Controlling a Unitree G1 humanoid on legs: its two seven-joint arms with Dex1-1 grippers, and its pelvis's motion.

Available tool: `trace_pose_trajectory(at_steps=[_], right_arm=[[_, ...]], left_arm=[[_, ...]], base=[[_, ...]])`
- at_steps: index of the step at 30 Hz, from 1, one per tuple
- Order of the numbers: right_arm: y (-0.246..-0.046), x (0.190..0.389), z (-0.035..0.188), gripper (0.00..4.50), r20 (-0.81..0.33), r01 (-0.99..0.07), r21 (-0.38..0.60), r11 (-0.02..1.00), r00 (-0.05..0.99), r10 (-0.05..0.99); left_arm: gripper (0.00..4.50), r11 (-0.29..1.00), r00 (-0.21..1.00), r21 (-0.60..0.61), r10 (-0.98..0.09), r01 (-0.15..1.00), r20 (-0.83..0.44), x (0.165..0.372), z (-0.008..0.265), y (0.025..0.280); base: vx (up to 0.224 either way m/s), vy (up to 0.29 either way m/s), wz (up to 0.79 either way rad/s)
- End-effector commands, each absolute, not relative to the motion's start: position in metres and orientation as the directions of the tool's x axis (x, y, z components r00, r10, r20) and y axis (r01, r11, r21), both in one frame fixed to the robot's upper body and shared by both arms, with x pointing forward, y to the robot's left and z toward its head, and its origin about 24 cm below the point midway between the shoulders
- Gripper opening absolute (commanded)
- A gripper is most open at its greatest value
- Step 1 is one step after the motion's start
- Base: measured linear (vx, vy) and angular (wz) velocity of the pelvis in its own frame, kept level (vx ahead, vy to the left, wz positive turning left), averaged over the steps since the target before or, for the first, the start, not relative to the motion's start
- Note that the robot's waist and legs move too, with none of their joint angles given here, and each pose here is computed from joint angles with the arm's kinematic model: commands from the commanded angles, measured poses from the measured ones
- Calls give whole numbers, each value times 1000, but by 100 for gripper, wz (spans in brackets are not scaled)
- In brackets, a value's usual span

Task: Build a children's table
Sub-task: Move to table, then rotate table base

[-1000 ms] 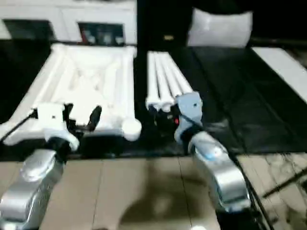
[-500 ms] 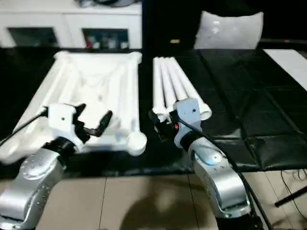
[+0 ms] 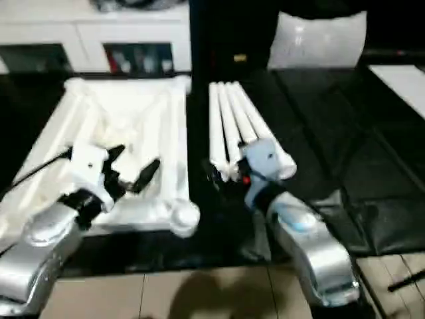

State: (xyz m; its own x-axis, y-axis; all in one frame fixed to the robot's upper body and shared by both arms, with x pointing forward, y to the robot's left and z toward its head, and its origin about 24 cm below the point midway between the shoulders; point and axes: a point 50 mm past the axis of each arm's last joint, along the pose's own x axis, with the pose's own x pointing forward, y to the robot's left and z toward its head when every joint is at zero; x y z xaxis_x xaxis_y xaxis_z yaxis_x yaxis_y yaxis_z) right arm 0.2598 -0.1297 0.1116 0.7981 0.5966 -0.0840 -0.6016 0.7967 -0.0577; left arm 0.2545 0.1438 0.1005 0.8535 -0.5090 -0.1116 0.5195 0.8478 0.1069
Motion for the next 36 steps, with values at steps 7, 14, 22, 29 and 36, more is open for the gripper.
trace_pose_trajectory(at_steps=[7,14,22,29,36], right_arm=[[-126,250,117,450,-142,-767,-129,629,642,753],[-132,246,117,450,-230,-845,-132,519,535,813],[-132,236,108,450,-313,-895,-115,430,444,840],[-134,229,102,450,-364,-911,-105,398,408,837],[-134,226,100,450,-380,-913,-103,394,403,833]], left_arm=[[414,562,592,185,-766,806,-253,247,101,154],[370,352,375,137,-812,926,-448,250,87,165],[294,271,307,147,-804,951,-509,275,80,169],[231,202,219,94,-804,975,-553,275,76,172],[182,195,205,80,-794,978,-572,277,72,176]], base=[[-7,-13,0],[-50,8,2],[0,0,0],[0,0,0],[0,0,0]])
